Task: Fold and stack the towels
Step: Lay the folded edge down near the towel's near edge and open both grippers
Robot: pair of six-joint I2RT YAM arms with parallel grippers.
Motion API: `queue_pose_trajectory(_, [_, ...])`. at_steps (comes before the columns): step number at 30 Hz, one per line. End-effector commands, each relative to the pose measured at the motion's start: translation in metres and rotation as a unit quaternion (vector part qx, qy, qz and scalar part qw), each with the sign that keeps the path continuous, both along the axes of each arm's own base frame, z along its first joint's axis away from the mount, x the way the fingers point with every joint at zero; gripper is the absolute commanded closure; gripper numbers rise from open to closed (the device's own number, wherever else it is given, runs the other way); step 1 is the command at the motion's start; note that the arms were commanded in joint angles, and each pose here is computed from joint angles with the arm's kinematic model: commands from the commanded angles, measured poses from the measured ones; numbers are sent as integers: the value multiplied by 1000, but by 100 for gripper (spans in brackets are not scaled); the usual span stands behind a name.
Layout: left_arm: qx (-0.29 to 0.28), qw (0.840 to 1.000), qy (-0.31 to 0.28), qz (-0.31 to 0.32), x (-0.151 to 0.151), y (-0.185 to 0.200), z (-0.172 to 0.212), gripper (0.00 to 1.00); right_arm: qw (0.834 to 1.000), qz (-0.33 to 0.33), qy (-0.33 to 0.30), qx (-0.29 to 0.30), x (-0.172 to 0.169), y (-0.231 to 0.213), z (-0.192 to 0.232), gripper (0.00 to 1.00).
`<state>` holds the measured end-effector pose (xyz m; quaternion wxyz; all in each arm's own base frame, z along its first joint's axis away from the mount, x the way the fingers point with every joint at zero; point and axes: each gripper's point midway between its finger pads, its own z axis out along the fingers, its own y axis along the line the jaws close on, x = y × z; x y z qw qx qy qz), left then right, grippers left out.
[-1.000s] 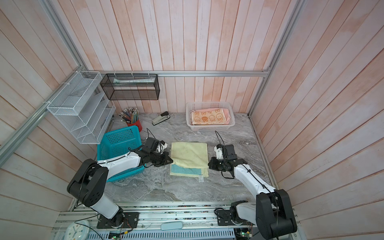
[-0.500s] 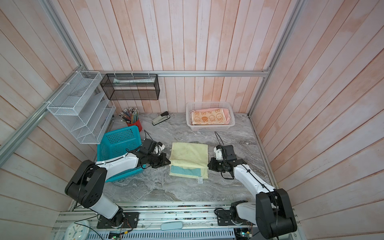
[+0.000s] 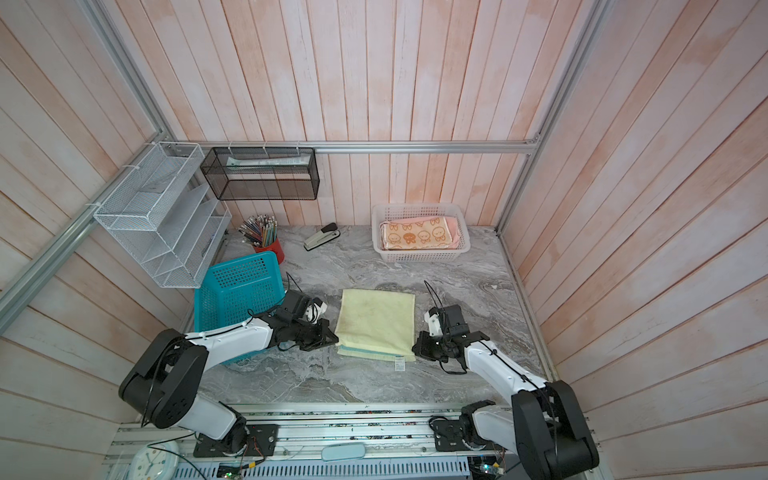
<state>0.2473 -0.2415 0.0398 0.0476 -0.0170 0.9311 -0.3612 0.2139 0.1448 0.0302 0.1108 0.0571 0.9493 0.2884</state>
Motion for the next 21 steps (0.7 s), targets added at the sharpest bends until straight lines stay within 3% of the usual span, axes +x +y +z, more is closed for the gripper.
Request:
queue_pose_trajectory(1, [-10, 1000, 6, -4, 0, -6, -11, 100, 1000, 4, -18, 13, 13, 8, 3, 100])
queue_pose_trajectory(11, [7, 1000, -24, -14, 13, -7, 14, 100, 999, 8, -47, -26, 31, -1, 29, 100])
queue_pose_trajectory(17, [5, 999, -42, -16, 8, -3, 41, 100, 998, 0, -56, -30, 21, -7, 49, 100])
queue_pose_trajectory(21, [-1, 999, -28, -16, -6, -1, 37, 100, 998, -14, -43, -32, 10, -12, 44, 100])
